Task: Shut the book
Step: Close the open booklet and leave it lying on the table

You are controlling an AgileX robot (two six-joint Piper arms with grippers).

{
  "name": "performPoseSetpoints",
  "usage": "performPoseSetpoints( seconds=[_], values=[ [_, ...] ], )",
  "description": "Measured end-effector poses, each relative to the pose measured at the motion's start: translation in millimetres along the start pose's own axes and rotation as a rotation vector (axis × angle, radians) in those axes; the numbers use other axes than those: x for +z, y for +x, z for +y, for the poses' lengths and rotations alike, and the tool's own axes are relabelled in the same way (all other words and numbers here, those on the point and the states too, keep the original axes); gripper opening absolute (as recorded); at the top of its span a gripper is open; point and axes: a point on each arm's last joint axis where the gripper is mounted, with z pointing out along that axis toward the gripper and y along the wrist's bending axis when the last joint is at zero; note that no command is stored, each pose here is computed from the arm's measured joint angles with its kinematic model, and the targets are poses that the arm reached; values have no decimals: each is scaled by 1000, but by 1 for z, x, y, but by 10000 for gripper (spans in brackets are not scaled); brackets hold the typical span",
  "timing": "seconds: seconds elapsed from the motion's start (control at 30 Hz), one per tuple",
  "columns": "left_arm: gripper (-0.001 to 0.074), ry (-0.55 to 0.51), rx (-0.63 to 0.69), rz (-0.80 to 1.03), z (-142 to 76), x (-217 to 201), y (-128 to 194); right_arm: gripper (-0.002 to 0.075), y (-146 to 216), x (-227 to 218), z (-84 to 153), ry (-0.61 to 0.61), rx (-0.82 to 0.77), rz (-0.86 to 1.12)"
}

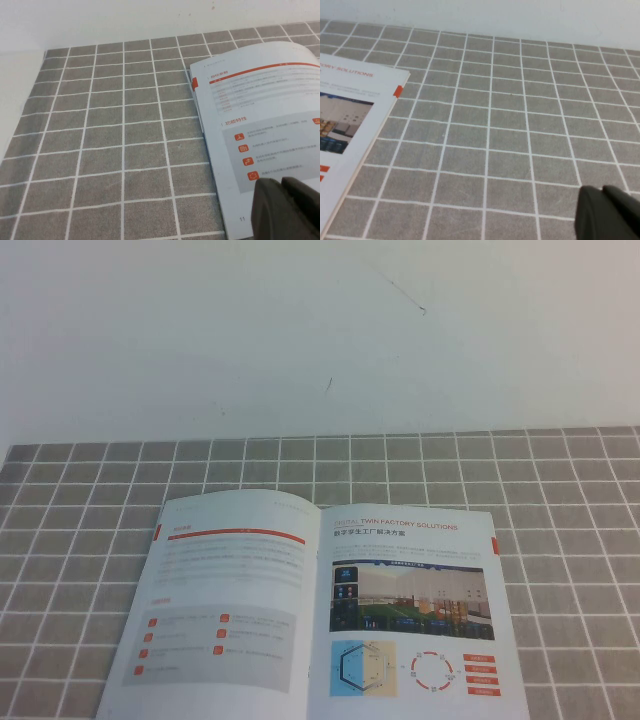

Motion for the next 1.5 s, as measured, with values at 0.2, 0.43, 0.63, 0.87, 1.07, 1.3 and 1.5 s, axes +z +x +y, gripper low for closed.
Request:
performPoseSetpoints(
  seconds=[0.2, 0.43, 0.63, 0.87, 1.07, 1.3, 1.5],
  values=[
    [-3, 0, 0, 0, 0, 0, 0, -3, 0, 0, 0, 0, 0, 0],
    [-3, 0, 0, 0, 0, 0, 0, -3, 0, 0, 0, 0, 0, 0],
    [-3, 0, 0, -1, 0, 0, 0, -3, 0, 0, 0, 0, 0, 0],
    [-3, 0, 1, -1, 0, 0, 0, -3, 0, 0, 0, 0, 0, 0],
    [-4, 0, 1, -1, 0, 0, 0, -3, 0, 0, 0, 0, 0, 0],
    [-4, 0, 1, -1, 0, 0, 0, -3, 0, 0, 0, 0, 0, 0],
    [-4, -1, 1, -21, 0, 0, -1, -3, 0, 0, 0, 0, 0, -2]
  ],
)
